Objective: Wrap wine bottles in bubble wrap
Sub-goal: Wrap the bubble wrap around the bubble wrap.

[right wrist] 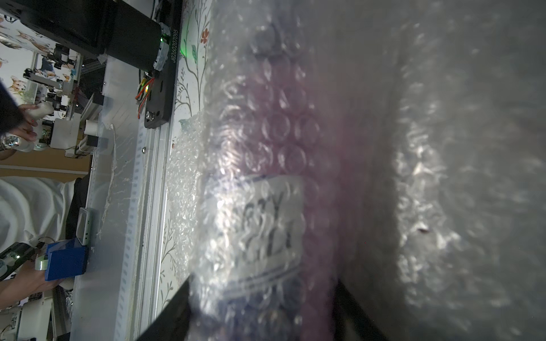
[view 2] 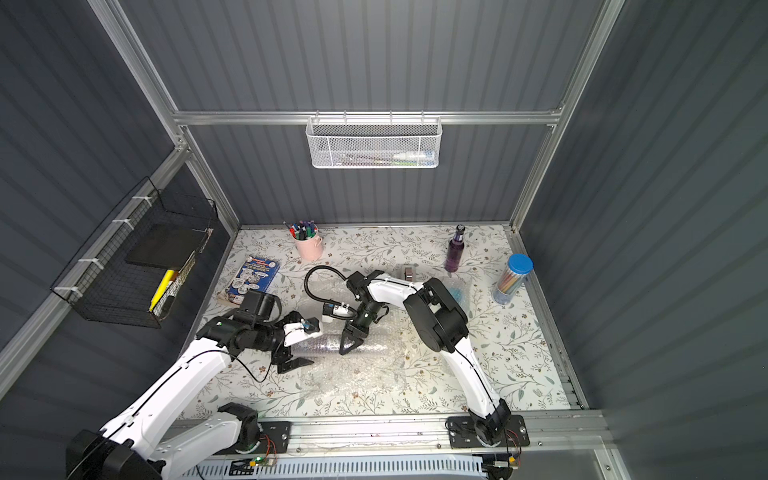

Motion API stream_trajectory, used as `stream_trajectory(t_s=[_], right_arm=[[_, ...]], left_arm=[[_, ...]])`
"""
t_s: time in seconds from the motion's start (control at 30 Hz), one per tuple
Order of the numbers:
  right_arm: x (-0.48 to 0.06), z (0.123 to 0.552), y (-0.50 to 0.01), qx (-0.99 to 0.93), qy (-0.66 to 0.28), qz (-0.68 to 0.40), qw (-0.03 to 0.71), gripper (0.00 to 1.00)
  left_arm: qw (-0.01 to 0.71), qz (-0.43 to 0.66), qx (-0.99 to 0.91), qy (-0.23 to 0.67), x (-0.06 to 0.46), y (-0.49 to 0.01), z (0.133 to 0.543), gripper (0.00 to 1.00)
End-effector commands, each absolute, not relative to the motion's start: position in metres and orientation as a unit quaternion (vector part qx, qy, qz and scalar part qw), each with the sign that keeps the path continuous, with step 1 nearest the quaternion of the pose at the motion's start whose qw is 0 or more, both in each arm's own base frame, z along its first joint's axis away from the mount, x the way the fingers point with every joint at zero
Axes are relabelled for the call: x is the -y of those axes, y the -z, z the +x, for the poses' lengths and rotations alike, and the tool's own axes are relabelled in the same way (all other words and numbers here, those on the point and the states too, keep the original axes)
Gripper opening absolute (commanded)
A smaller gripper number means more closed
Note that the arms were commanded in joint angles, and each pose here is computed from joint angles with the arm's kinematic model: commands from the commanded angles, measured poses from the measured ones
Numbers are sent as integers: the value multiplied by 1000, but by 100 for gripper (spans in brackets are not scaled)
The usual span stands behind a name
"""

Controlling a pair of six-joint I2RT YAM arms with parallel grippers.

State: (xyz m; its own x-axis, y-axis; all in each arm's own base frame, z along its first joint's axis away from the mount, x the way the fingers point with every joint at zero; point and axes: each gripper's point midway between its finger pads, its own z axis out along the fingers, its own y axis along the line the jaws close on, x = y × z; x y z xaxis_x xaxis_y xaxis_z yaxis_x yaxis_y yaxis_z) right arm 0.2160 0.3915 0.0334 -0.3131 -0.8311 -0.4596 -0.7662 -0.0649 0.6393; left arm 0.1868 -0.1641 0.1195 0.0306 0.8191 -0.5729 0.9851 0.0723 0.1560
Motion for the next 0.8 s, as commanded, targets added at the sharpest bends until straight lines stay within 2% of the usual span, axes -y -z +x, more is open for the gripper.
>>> stream_trajectory(t_s=[0.0,0.13,0.23,0.4,0.5,0.67,0.77], right_arm=[[-386,206,-31,680,453,572,70,53],[-388,207,-30,678,457,571,74,53],[-388,206,-29,676,459,572,80,53],[-389,207,-34,673,459,575,76,53],[-389,206,-35,672,461,575,78,54],[-390,206,-37,668,466,575,75,55],[-390,207,-41,669,462,577,71,61]], left_arm=[[275,719,-629,112,172,-100,194,99],[263,749,-606,51,174,-75,209,97],[315,730,-606,32,189,-79,238,95],[278,754,-594,35,198,-52,236,89],[268,754,-600,26,198,-47,240,78],[249,756,-605,25,194,-37,235,68],[241,744,-623,25,194,-39,239,61]])
